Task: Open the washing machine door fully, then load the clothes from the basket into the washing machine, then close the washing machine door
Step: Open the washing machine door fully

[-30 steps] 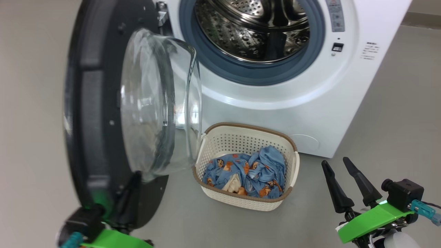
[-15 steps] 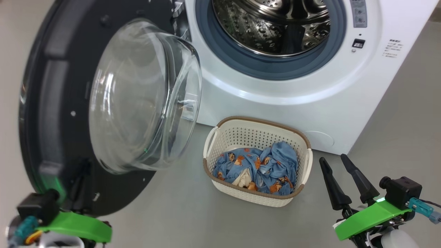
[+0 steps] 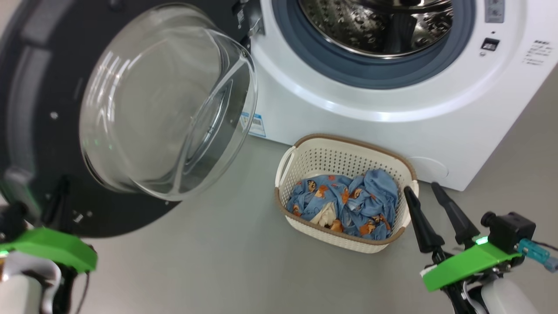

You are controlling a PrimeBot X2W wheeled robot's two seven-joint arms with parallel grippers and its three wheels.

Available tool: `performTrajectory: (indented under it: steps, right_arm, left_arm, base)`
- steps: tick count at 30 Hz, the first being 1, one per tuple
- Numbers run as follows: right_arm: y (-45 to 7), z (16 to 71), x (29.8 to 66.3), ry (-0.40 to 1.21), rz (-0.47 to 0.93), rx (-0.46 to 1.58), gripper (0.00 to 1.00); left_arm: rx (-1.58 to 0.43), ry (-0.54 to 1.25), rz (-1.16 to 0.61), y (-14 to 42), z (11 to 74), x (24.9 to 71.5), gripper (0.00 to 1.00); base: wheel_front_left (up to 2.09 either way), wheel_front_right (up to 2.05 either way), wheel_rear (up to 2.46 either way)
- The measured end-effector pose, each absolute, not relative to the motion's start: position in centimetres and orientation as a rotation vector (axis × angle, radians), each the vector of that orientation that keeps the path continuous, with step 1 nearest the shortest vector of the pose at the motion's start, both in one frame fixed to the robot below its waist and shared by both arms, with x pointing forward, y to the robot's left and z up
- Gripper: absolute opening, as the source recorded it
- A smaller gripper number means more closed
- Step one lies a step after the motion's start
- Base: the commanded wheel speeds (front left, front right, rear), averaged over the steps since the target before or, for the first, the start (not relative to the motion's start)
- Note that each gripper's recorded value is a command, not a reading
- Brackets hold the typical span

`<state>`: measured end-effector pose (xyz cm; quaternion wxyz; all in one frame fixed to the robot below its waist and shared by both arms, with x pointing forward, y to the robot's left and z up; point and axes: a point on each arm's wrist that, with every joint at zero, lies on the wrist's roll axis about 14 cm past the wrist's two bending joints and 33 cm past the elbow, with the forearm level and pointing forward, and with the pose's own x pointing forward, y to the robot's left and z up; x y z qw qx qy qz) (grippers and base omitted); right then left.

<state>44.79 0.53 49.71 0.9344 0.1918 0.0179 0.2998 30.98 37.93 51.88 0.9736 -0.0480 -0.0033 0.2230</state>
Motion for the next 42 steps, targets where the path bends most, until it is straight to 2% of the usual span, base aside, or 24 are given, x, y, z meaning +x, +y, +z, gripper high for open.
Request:
performTrajectory:
  steps: [19, 42]
  right_arm:
    - [2.0, 47.8, 47.7, 0.059, 0.629, 0.424, 1.0]
    - [1.3, 48.6, 47.7, 0.038, 0.613, 0.418, 1.0]
  left_arm:
    - [-0.008, 0.185, 0.492, 43.6, 50.2, 35.0, 0.0]
    - [0.008, 0.187, 0.492, 44.1, 49.9, 35.5, 0.0]
  base:
    - [0.0, 0.0, 0.0]
    - [0.0, 0.0, 0.0]
